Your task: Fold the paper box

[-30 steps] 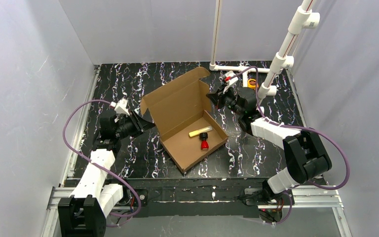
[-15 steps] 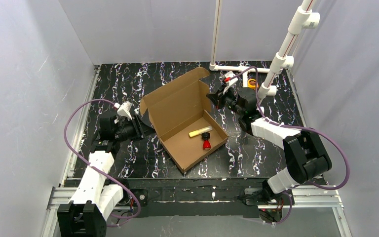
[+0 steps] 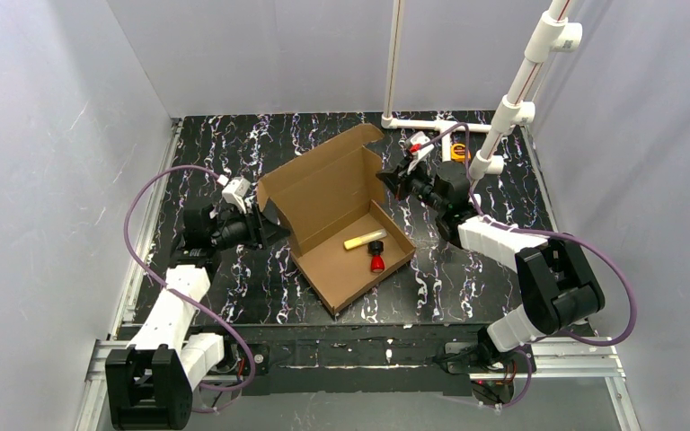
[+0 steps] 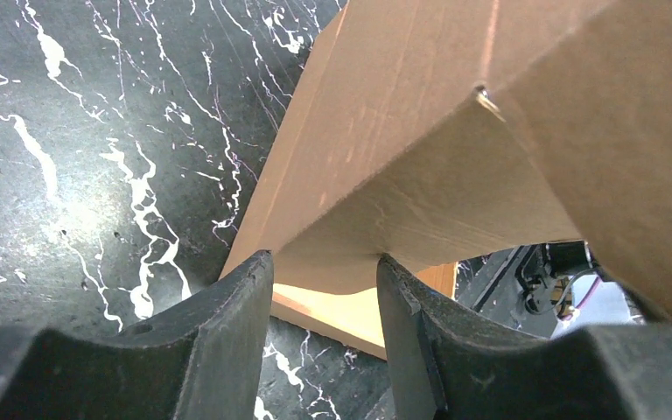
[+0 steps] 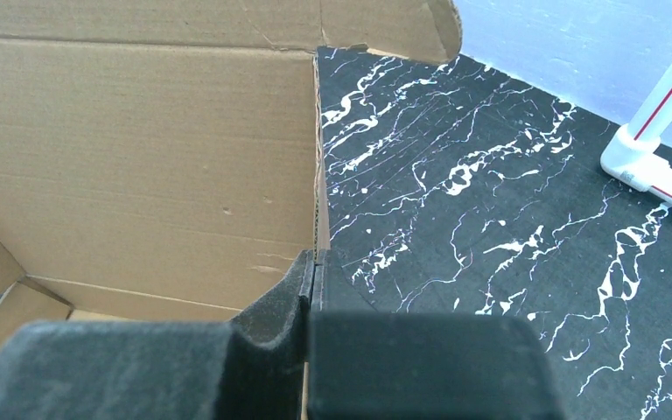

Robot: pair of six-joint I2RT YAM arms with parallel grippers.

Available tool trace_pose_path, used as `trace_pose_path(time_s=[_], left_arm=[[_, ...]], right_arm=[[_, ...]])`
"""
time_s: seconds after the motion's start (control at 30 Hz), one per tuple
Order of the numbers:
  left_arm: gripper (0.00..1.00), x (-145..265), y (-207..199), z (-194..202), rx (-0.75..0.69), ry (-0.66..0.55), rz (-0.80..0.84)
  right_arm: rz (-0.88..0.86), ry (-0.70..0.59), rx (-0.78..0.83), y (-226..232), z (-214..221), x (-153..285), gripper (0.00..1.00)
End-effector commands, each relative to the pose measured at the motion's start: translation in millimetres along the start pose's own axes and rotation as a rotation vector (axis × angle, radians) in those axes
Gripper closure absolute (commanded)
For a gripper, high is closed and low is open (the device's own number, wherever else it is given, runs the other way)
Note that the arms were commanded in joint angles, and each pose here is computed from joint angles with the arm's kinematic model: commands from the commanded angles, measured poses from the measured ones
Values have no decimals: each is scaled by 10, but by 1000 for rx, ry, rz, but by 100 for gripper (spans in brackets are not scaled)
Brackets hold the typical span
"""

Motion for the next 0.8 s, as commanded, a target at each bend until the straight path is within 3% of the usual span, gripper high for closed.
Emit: trace_pose_path(time_s=[0.0, 0.47, 0.77], left_arm=[[54, -15, -44, -98, -111, -16, 40], [53, -13, -124, -80, -332, -25, 78], [53, 51, -151, 14, -458, -35, 80]], right_arm=[[-22, 100, -54, 66, 352, 117, 99], [16, 50, -167, 134, 455, 292, 99], [13, 96, -217, 229, 672, 382, 99]])
Point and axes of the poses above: each gripper's point midway between its finger pads, its own x axis back along the fingers, its own y axis along the line the jaws close on, z = x × y, the point moved 1 cm from there along x, back along the fingers
